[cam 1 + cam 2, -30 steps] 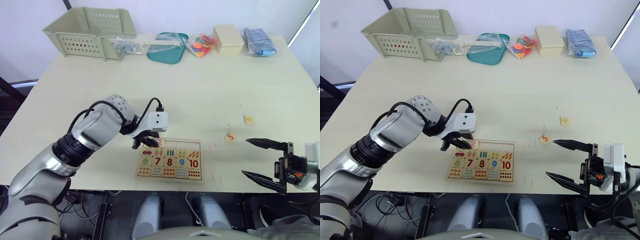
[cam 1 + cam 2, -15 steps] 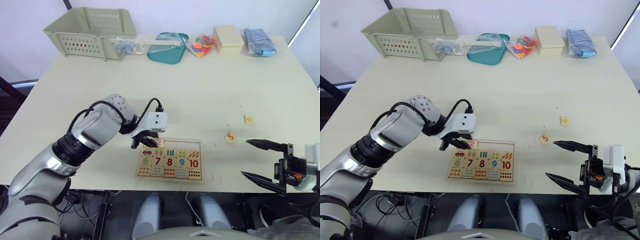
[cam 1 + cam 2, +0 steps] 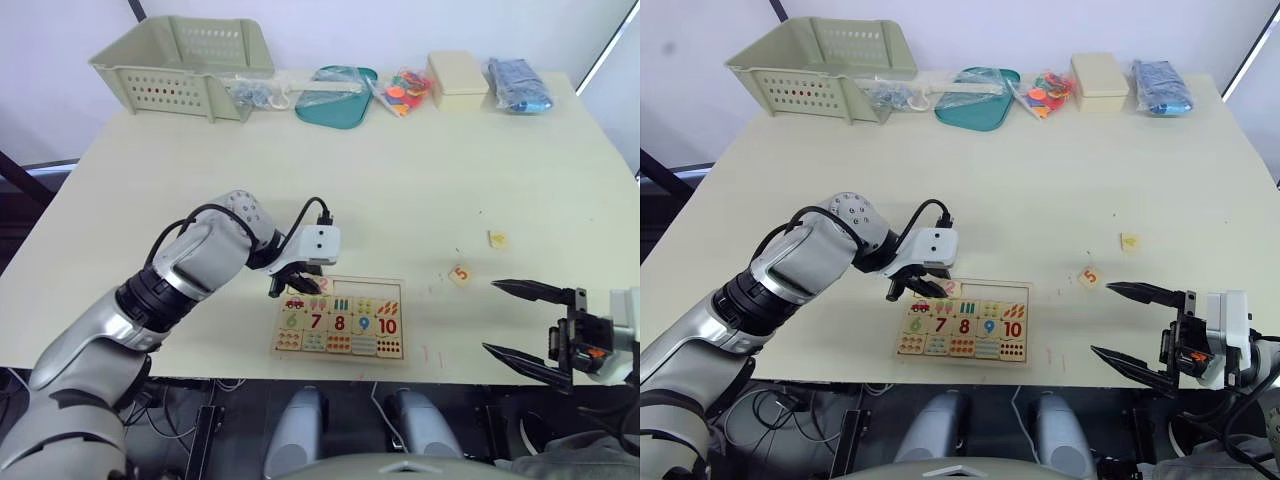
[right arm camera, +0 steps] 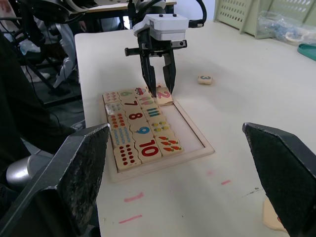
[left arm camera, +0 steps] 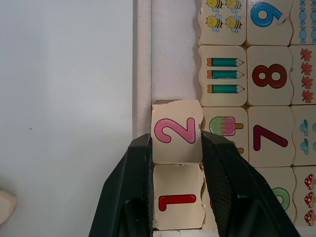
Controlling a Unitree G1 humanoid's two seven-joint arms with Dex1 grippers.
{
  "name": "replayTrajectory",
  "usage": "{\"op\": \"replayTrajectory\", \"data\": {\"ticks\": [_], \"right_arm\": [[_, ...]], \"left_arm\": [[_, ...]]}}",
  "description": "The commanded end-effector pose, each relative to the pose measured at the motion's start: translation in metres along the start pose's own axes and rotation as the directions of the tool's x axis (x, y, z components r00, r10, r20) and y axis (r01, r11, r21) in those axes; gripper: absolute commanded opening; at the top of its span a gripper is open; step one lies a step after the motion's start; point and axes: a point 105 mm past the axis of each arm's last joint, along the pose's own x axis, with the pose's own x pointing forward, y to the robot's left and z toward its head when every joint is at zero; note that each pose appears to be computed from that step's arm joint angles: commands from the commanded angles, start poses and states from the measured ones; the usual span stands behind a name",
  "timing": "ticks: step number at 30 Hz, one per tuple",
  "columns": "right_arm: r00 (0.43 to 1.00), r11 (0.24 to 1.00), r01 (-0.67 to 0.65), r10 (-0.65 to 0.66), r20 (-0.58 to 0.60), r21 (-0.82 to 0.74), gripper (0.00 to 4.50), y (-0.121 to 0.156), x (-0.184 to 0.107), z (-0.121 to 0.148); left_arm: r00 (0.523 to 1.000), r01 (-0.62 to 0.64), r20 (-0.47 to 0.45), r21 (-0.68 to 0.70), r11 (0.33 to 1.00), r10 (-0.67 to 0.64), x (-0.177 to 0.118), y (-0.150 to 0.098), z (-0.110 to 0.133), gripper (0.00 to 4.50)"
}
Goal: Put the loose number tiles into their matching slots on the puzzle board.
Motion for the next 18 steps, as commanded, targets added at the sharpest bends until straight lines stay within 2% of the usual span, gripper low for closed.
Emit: {"op": "replayTrajectory", "data": {"ticks": [1,18], "right_arm": [[1.000,0.999,0.005,-0.004,0.022,-0.046,4.50,0.0009,-0.0004,0.0102],[1.000,0.999,0.008,-0.007,0.024,-0.043,4.50,0.0015,-0.0003,0.0096]], "left_arm": [[1.000,0.015,-0.007,0.008,1.000,-0.015,0.0012,-0.0042,-0.0020,0.94],[1.000,0.011,-0.025,0.010,1.000,-0.010,0.0006,-0.0044,-0.0051,0.94]]}}
